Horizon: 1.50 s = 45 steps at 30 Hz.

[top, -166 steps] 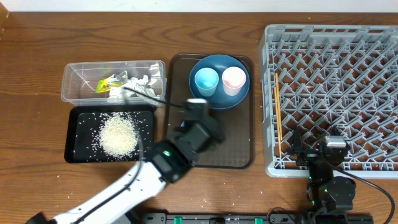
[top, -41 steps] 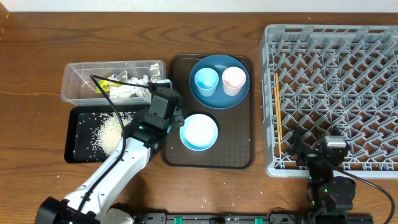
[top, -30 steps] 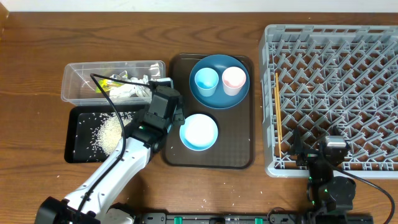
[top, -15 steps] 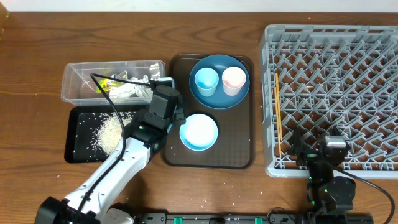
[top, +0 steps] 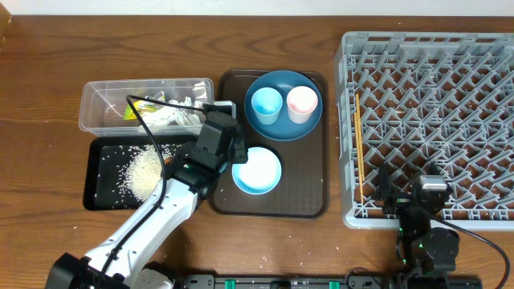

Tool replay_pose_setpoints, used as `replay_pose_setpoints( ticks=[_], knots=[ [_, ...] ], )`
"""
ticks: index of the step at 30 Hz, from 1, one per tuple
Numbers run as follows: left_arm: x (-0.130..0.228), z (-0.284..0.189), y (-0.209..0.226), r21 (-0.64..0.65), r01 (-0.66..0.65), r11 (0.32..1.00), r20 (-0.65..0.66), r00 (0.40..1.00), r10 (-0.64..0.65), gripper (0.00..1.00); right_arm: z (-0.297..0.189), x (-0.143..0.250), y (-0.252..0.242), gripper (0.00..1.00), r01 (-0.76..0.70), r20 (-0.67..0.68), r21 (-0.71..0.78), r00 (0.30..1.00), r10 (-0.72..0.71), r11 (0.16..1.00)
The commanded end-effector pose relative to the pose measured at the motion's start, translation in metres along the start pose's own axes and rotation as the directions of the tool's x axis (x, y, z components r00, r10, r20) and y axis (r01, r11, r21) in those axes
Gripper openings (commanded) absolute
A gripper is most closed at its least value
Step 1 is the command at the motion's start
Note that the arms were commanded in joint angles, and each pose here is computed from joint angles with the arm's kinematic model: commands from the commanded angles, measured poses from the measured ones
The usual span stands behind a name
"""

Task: Sort waste into correct bins and load items into the dishwasher rack
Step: 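Move the left gripper right over the blue cup on the blue plate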

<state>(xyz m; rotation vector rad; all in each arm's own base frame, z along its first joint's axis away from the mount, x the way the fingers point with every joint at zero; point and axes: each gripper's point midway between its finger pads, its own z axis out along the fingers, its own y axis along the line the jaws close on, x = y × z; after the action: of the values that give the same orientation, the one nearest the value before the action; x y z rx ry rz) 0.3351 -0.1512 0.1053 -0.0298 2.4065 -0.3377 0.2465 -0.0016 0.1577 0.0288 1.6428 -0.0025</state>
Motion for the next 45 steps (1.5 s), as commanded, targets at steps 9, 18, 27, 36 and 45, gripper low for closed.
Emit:
replay_pose_setpoints(
  ticks=[9,18,27,36,45],
  knots=[
    [-0.047,-0.008,-0.025,0.102,-0.007,0.995,0.180,0.984,-0.012,0.16,0.000,0.001,0.000,0.99,-0.013,-0.002,0.004,1.000,0.013,1.000],
    [-0.081,-0.015,-0.033,0.156,0.003,0.988,0.307,0.950,-0.051,0.63,0.000,0.001,0.000,0.99,-0.013,-0.002,0.004,1.000,0.013,1.000],
    [-0.071,0.012,-0.026,0.130,0.012,0.991,0.271,0.962,-0.047,0.63,0.000,0.001,0.000,0.99,-0.013,-0.002,0.004,1.000,0.013,1.000],
    [-0.057,0.044,-0.034,0.187,0.035,0.982,0.220,0.973,-0.076,0.63,0.000,0.001,0.000,0.99,-0.013,-0.002,0.004,1.000,0.013,1.000],
    [-0.053,0.046,-0.039,0.203,0.035,0.978,0.206,0.975,-0.078,0.63,0.000,0.001,0.000,0.99,-0.013,-0.002,0.004,1.000,0.013,1.000]
  ],
)
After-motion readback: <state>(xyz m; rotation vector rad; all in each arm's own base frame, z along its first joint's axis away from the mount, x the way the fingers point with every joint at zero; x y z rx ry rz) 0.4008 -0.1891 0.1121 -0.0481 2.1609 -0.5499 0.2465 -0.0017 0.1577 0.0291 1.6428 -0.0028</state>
